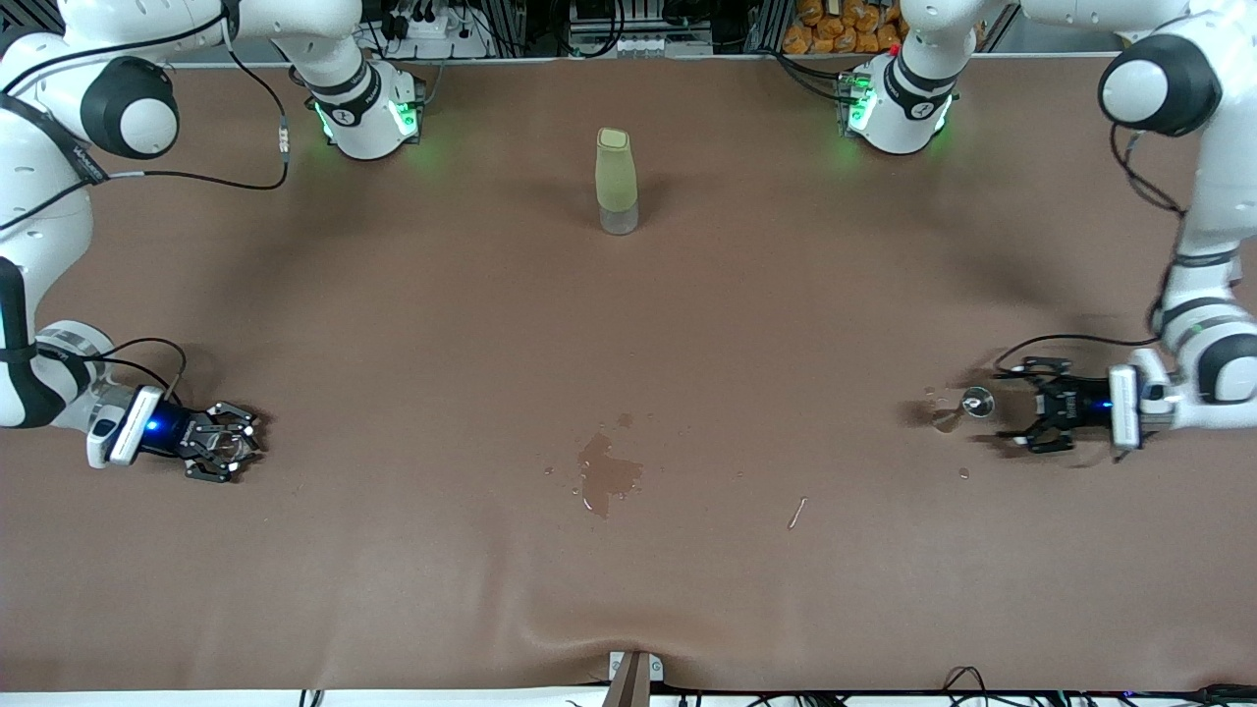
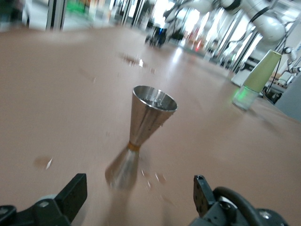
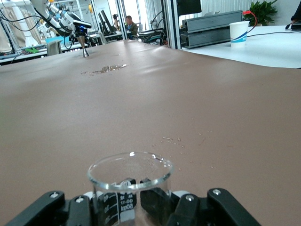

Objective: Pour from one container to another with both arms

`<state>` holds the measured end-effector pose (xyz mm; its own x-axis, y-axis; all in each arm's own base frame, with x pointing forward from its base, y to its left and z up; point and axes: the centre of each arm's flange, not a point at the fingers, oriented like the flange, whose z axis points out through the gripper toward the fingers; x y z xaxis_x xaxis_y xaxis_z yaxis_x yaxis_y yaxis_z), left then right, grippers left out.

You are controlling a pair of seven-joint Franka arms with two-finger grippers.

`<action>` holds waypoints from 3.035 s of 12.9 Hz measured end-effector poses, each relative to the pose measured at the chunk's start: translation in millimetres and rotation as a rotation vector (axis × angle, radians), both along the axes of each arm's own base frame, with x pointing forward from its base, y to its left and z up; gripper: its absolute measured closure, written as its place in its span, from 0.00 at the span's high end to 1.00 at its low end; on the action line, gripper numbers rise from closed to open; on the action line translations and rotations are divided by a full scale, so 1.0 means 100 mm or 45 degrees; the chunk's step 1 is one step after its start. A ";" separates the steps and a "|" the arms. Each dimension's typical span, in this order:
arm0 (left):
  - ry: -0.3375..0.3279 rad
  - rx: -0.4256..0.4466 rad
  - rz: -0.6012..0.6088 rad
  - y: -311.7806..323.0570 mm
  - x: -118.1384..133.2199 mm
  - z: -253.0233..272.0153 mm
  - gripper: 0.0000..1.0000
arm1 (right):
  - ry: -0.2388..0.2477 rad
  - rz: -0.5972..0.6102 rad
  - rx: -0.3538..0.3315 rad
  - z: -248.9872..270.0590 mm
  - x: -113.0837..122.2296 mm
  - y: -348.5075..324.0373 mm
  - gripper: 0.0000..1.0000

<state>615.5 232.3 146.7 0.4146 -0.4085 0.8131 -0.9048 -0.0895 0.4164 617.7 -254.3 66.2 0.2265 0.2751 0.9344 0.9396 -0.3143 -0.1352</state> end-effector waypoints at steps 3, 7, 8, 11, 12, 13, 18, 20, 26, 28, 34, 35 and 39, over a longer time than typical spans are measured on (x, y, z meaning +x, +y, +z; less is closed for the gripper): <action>0.256 0.375 0.086 0.33 0.11 1.06 1.00 | -0.009 0.005 0.073 -0.03 0.02 0.12 0.13; 0.494 0.718 0.293 -0.36 0.37 2.46 1.00 | -0.009 0.030 0.134 -0.04 0.00 0.20 0.53; 0.543 0.797 0.346 -0.61 0.41 2.72 1.00 | -0.010 0.034 0.140 -0.04 0.00 0.21 0.67; 0.628 1.077 0.483 -1.19 0.41 3.24 1.00 | -0.008 0.035 0.147 -0.02 0.01 0.20 1.00; 0.668 1.151 0.565 -1.37 0.40 3.39 1.00 | 0.008 0.043 0.169 0.01 0.01 0.21 1.00; 0.708 1.203 0.651 -1.54 0.39 3.51 1.00 | 0.033 0.058 0.204 0.05 0.01 0.22 1.00; 0.877 1.423 1.151 -2.65 0.26 3.99 1.00 | 0.134 0.058 0.235 0.40 0.13 0.19 1.00; 0.921 1.430 1.270 -2.86 0.21 4.07 1.00 | 0.163 0.071 0.199 0.61 0.18 0.15 1.00; 0.974 1.386 1.426 -2.67 0.13 4.28 1.00 | 0.425 0.094 -0.024 1.66 0.37 0.18 1.00; 0.963 1.371 1.446 -2.62 0.09 4.40 1.00 | 0.500 0.102 -0.066 1.91 0.48 0.42 1.00; 0.916 1.345 1.480 -2.67 -0.33 5.00 1.00 | 0.684 0.057 -0.296 3.05 0.74 1.32 1.00; 0.902 1.338 1.482 -2.69 -0.39 5.07 1.00 | 0.698 0.037 -0.339 3.26 0.74 1.44 1.00; 0.897 1.342 1.483 -2.70 -0.53 5.10 1.00 | 0.803 -0.095 -0.547 3.90 0.50 1.65 1.00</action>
<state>562.2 -37.9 656.5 0.9884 0.1463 -0.0420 0.1467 -0.9891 0.0090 667.6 -89.0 456.4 0.7134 0.5479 0.4369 0.6995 -0.5199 -0.4903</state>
